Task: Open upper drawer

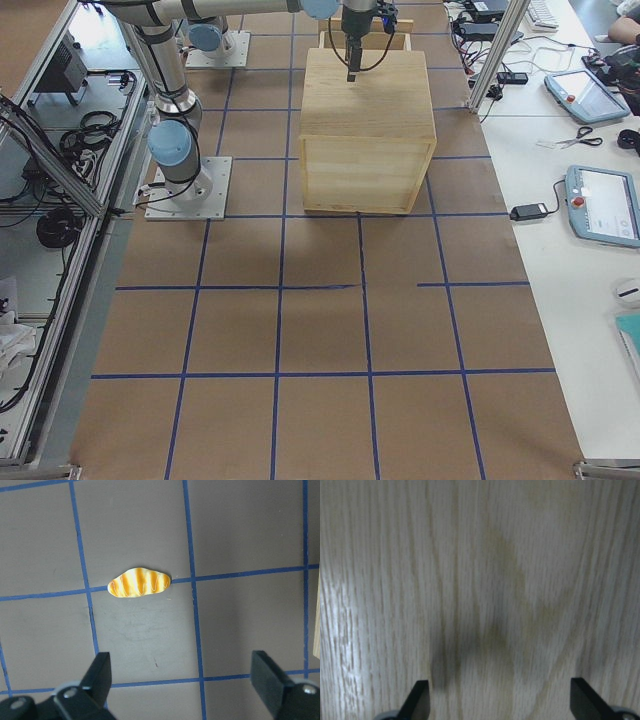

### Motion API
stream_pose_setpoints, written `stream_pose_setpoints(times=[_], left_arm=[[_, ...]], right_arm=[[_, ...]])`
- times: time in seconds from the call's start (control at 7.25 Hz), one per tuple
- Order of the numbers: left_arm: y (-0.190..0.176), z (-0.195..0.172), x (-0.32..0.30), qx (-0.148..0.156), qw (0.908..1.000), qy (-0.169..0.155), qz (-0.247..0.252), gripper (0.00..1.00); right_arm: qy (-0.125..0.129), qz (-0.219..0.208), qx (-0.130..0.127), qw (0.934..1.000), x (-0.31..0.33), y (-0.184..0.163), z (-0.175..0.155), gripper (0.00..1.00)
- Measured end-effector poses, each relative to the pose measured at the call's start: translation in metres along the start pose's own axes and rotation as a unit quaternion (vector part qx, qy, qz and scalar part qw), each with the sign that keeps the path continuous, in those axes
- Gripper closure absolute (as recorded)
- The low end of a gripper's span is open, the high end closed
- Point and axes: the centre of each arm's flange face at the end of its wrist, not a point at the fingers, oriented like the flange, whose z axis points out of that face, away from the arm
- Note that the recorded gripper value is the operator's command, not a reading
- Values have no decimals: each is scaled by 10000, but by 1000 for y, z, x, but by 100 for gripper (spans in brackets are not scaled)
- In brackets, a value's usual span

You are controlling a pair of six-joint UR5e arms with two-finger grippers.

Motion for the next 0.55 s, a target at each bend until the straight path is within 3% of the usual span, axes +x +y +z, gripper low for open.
stream_pose_setpoints(times=[0.55], left_arm=[[1,0,1,6,10000,11,27,0]], right_arm=[[0,5,2,10000,0,0,0,0]])
